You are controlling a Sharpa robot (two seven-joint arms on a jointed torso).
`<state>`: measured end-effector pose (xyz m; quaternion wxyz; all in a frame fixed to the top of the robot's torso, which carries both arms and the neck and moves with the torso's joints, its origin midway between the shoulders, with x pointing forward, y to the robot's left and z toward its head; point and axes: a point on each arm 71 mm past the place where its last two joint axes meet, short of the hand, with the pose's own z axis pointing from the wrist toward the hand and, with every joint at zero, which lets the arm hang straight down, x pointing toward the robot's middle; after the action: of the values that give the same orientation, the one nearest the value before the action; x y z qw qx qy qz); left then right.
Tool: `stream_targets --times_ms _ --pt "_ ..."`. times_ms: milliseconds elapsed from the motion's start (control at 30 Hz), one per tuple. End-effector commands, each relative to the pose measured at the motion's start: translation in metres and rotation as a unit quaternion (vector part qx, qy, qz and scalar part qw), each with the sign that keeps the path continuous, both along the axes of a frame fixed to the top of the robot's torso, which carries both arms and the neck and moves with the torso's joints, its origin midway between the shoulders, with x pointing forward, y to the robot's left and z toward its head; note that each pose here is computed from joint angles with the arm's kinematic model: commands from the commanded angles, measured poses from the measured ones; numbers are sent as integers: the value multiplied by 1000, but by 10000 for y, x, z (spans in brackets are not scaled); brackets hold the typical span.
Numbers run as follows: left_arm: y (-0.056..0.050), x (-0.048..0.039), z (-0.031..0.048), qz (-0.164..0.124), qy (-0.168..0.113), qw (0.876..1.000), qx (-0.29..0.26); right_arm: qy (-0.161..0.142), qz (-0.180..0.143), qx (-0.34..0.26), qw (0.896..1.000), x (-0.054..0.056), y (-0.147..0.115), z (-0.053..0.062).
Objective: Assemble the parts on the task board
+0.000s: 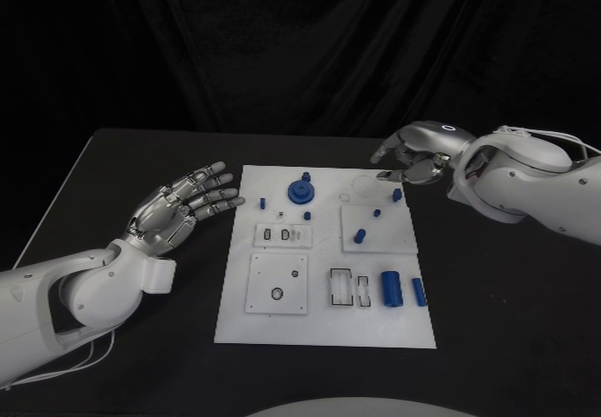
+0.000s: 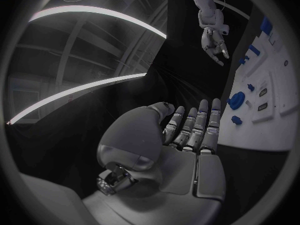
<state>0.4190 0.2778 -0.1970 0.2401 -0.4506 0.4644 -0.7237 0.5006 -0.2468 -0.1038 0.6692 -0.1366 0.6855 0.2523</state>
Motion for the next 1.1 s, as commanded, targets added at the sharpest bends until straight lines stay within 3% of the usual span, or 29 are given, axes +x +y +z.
stream_targets --times_ms 33,200,400,800,1100 --pt "-2 8 52 13 -29 999 -25 14 -33 12 999 -40 -163 -44" --pt "-46 18 48 7 -28 999 -28 15 -71 17 997 -107 -472 -150" --pt "-56 25 43 4 -27 999 -29 18 -89 18 996 -138 -621 -266" --pt "-38 35 38 5 -27 999 -29 48 -101 4 994 -103 -644 -496" --pt "-34 41 32 3 -26 999 -29 51 -105 -1 993 -38 -617 -557"
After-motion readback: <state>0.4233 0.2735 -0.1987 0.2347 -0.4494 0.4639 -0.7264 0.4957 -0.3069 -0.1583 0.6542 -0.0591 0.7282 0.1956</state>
